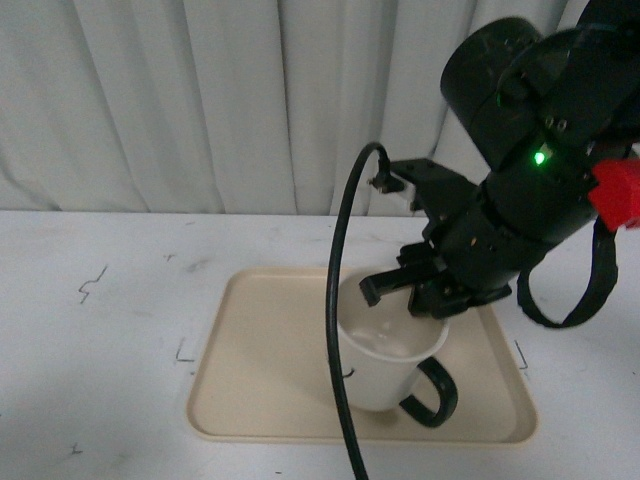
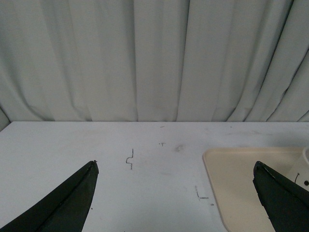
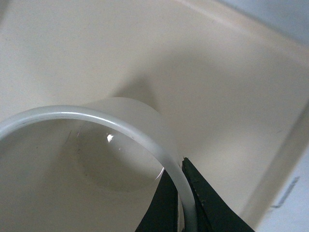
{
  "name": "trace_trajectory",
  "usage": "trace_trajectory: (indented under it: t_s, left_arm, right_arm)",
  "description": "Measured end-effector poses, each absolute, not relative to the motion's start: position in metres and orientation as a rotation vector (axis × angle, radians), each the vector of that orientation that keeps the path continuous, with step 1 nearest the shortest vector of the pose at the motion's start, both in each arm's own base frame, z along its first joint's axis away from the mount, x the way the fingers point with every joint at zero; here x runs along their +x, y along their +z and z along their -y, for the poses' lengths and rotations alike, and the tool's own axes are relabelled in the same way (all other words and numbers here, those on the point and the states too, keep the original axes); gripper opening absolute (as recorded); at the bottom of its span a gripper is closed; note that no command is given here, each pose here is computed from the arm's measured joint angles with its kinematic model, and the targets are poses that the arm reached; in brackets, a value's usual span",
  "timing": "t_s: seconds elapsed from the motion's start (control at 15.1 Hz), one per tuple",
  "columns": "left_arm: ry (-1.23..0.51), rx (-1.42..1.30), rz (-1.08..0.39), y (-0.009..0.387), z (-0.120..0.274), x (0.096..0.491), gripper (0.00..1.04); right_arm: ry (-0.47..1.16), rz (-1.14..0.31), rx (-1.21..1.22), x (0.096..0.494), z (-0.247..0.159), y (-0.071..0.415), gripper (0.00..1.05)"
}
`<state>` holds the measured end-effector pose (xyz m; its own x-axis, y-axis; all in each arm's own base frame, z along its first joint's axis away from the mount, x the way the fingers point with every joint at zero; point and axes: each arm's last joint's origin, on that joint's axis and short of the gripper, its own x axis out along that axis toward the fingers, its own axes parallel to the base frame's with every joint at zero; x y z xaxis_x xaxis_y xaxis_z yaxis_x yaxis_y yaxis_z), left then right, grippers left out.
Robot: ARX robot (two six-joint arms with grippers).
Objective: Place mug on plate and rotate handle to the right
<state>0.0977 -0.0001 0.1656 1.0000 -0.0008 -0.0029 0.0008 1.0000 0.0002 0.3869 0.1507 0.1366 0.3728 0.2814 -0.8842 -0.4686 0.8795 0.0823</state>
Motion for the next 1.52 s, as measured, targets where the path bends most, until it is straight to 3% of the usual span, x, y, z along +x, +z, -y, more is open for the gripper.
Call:
trace_trajectory:
  t_s: [0.26,0.4,0.66,1.12,1.19,1.39,1.52]
  left_arm:
    - [-0.001,0.001,-0.003,0.166,0.000,0.098,0.98]
    - [-0.001,0.001,-0.003,0.166,0.000,0.098,0.98]
    - [-0.001,0.000,-0.002,0.166,0.000,0.098,0.98]
    - [-0.001,0.000,-0.003,0.166,0.000,0.098,0.98]
    - [-0.001,0.001,-0.003,0.166,0.000,0.098,0.98]
    - [-0.001,0.000,-0.002,0.166,0.000,0.098,0.98]
    - [-0.001,0.001,-0.003,0.166,0.000,0.098,0.98]
  right_arm:
    - [0.734,-1.011,-0.617,0.396,-0.137,0.170,0.03]
    - [0.942,-0.967,-0.799,0.397,-0.144,0.180,0.03]
    - [1.208,-0.842,-1.043,0.412,-0.167,0.170,0.03]
    - [1.327,-0.810,-1.119,0.425,-0.194,0.138,0.03]
    - [1.324,-0.809,-1.133,0.426,-0.195,0.141,0.10]
    - [1.393,-0.734,-1.029,0.426,-0.197,0.148,0.47]
    - [1.373,-0.463,-0.955,0.414,-0.201,0.187,0.70]
